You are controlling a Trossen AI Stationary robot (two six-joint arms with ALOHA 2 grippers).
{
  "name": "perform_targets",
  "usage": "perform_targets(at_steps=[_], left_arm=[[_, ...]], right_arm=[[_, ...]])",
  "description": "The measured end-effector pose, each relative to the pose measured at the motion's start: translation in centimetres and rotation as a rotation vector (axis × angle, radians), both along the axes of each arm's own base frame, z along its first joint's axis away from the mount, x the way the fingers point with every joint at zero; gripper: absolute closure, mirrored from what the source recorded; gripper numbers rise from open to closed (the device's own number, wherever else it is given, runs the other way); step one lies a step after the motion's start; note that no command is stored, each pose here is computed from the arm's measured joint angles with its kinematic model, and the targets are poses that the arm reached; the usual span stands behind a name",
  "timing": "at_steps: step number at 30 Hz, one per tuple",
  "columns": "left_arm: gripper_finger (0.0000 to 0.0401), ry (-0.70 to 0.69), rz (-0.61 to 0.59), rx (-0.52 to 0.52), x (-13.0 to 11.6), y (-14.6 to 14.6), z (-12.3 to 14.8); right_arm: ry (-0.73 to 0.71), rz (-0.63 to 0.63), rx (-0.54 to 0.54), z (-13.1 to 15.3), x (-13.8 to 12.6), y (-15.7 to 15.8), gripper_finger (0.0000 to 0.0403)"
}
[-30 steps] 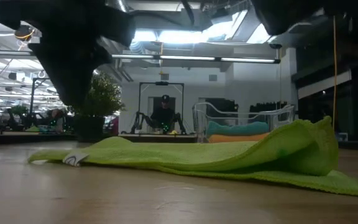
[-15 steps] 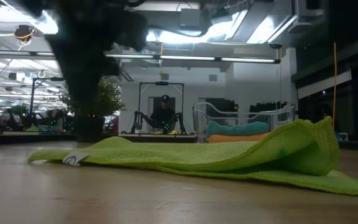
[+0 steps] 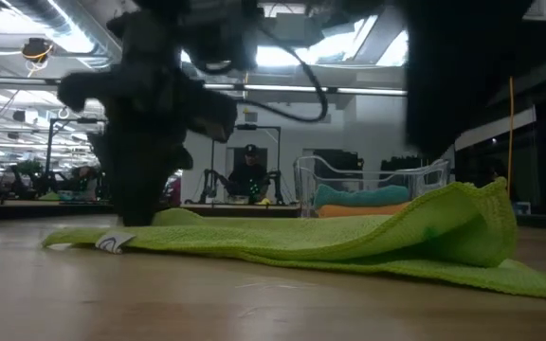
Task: Fold microfiber towels
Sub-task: Fold the green microfiber cloth
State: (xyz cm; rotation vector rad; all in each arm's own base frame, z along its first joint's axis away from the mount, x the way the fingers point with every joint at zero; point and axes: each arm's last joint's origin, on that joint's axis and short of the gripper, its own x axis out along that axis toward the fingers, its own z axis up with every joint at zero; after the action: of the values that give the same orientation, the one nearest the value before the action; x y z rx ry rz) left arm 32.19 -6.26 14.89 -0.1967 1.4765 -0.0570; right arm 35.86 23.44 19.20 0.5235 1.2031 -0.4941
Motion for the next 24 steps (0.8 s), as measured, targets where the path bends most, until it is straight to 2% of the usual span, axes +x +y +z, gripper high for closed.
perform_targets(at_steps=[5,9,12,14,18,21,24], left_arm=[[0.0287,0.021,0.008,0.002,-0.3,0.3,-0.5],[0.0287,0.024,0.008,0.002,-0.3,0.4,-0.5],[0.0287,0.024,0.008,0.002,-0.3,0.4,-0.5],[0.0287,0.024,0.008,0.002,-0.3,0.4,-0.5],[0.0287,0.026,0.008,0.002,-0.3,0.4,-0.5],[0.0287,0.026,0.005,0.002,-0.3,0.4,-0.5],[0.0287,0.022,-0.059,0.001,-0.4,0.2,-0.5]], right_arm=[[0.066,-0.043,0.034,-2.1,-0.3,-1.1,0.0313],[0.146,-0.002,0.163,-3.2,-0.7,-0.8,0.0313],[0.184,0.079,0.276,-3.3,-1.0,0.2,0.0313],[0.200,0.108,0.301,-2.9,-1.3,0.9,0.0313],[0.207,0.085,0.220,-1.2,-1.9,1.4,0.0313],[0.204,0.002,0.056,0.5,-2.5,0.8,0.0313],[0.198,-0.066,-0.080,0.9,-2.8,-0.2,0.0313]])
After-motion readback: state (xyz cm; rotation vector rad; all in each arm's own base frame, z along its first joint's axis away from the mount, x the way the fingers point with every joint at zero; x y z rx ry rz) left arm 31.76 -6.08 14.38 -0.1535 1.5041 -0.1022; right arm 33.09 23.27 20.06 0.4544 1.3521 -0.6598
